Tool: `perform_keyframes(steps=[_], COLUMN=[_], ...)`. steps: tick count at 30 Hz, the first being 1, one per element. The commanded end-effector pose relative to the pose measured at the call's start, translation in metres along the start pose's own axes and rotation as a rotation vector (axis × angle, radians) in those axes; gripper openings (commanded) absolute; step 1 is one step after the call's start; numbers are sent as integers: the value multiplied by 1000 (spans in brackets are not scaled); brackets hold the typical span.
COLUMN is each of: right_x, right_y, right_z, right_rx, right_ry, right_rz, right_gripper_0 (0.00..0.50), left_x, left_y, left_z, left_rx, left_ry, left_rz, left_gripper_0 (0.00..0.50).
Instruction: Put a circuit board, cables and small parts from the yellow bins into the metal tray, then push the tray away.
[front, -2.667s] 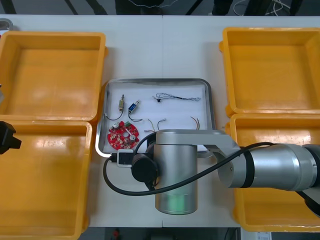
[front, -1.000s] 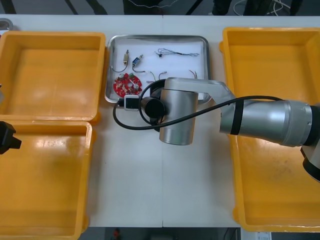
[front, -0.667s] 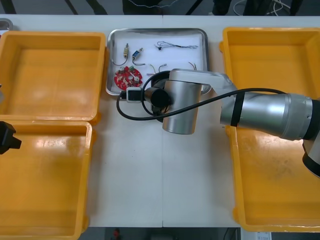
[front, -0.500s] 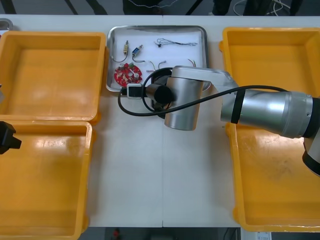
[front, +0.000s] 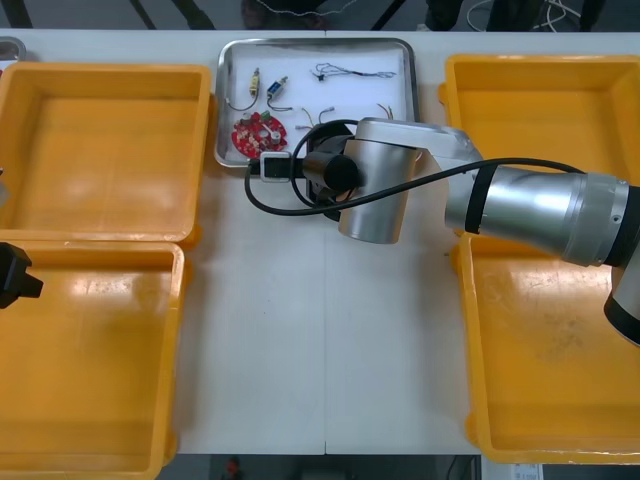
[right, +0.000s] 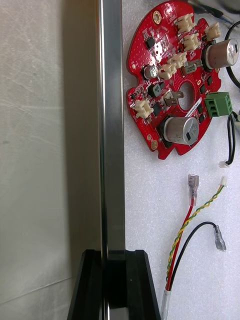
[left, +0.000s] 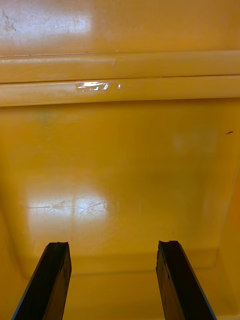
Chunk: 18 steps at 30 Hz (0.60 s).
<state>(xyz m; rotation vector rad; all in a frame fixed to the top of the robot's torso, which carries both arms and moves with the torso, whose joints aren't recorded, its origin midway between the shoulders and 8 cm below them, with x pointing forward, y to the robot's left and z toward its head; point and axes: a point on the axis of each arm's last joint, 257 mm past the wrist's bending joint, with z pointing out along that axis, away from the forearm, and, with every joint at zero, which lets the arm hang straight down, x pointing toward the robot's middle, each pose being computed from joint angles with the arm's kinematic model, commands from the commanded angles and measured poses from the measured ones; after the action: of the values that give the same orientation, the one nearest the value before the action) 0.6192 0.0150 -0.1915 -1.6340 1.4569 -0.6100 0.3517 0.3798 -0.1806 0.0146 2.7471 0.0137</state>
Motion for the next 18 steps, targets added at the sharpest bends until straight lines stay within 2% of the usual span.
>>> perform_keyframes(steps=[1, 2, 3, 4, 9, 16, 18], right_x=[5, 6, 4, 3, -3, -19, -18], right_y=[-23, -24, -23, -25, -21, -16, -17], right_z=[-1, -1, 0, -1, -6, -39, -53], right_rx=[31, 32, 31, 31, -19, -123, -149], right_ry=[10, 11, 9, 7, 0, 43, 71], right_rz=[-27, -27, -26, -18, 64, 182, 212], right_gripper_0=[198, 301, 479, 500, 500, 500, 500], left_x=[0, 0, 0, 0, 0, 0, 0], left_y=[14, 14, 14, 14, 14, 14, 14], left_z=[-13, -13, -13, -13, -13, -13, -13], left_rx=[-46, -46, -46, -46, -46, -46, -46], left_ry=[-12, -12, -12, -12, -12, -12, -12], left_rz=[99, 99, 99, 99, 99, 99, 99], left_gripper_0=[500, 500, 500, 500, 500, 500, 500])
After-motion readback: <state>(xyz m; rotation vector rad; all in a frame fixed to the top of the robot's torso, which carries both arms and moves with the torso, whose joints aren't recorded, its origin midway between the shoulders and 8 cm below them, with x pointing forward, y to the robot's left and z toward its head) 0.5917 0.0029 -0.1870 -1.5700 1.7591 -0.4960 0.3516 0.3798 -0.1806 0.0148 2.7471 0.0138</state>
